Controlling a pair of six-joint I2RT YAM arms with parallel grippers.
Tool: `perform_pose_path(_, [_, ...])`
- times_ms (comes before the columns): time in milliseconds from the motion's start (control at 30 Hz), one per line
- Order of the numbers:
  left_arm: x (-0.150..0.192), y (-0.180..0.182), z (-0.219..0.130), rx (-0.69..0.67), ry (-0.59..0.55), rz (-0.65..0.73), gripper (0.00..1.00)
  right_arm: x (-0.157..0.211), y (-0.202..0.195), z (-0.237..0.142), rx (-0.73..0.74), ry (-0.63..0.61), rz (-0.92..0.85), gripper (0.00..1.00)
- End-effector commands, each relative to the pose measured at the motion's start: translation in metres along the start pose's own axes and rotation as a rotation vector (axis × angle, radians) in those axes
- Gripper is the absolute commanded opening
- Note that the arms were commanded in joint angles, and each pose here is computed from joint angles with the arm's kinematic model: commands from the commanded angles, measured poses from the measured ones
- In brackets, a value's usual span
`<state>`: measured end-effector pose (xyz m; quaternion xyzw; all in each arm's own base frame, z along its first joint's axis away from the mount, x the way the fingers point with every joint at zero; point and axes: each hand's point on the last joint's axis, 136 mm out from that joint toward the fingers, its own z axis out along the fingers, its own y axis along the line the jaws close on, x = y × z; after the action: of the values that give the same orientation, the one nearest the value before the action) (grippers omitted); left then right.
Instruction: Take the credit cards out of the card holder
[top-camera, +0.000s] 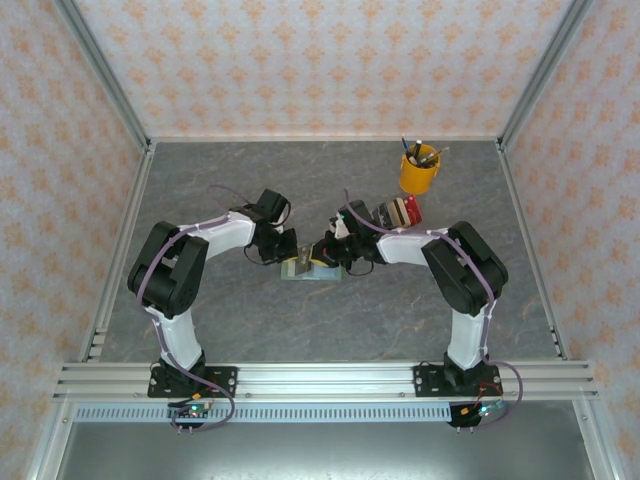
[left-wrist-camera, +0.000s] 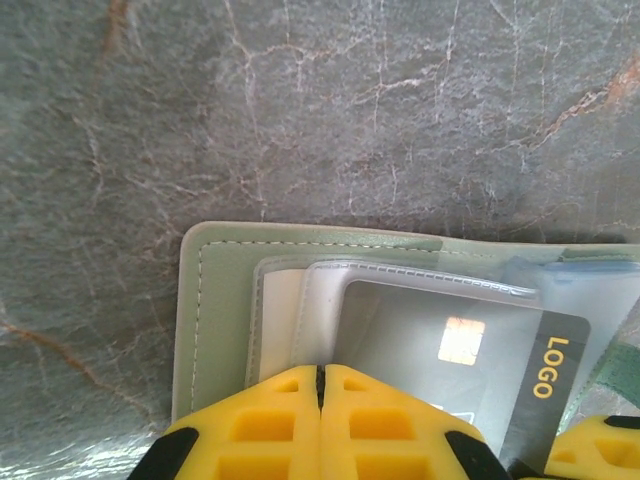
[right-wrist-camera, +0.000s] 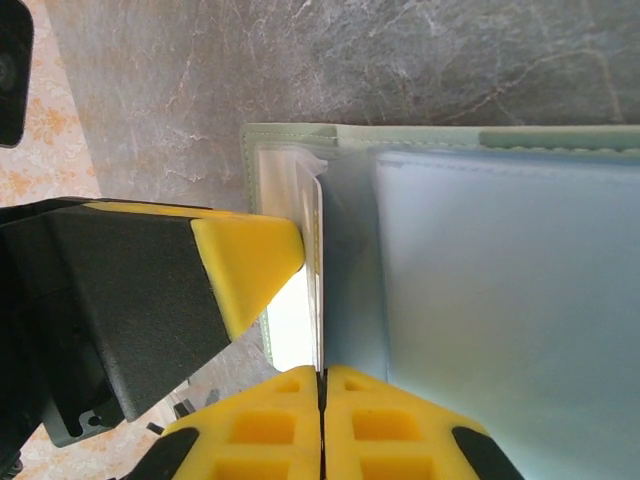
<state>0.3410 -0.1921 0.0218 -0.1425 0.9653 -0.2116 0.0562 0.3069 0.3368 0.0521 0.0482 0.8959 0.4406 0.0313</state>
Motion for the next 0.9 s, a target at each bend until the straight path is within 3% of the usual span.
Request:
perform_pose_path(0, [0.009,0.019,0.004,-0.093,0.022,0.009,0.00,-0.005,0.013,-0.012,-0.038,-0.033,-0.031,0.06])
perform_pose_path(300, [0.006,0.003,-0.008,-0.036,0.012,0.019,0.00,-0.005,0.013,-0.048,0.096,-0.100,-0.185,0.00])
perform_pose_path(400, [0.002,-0.016,-0.024,0.028,0.002,0.049,0.06,-0.008,0.020,-0.067,0.147,-0.138,-0.282,0.00])
perform_pose_path(500, [-0.006,-0.027,-0.047,0.046,-0.037,0.072,0.15,-0.010,0.033,-0.087,0.170,-0.179,-0.388,0.00])
perform_pose_path(633, [-0.019,-0.028,-0.079,0.052,-0.092,0.061,0.36,-0.020,0.050,-0.120,0.238,-0.270,-0.523,0.00])
perform_pose_path(733, [-0.029,-0.018,-0.100,0.034,-0.138,0.037,0.55,-0.034,0.057,-0.147,0.326,-0.335,-0.597,0.00])
perform_pose_path(867, [-0.039,0.009,-0.132,-0.065,-0.216,0.020,0.72,-0.058,0.056,-0.185,0.476,-0.400,-0.654,0.00])
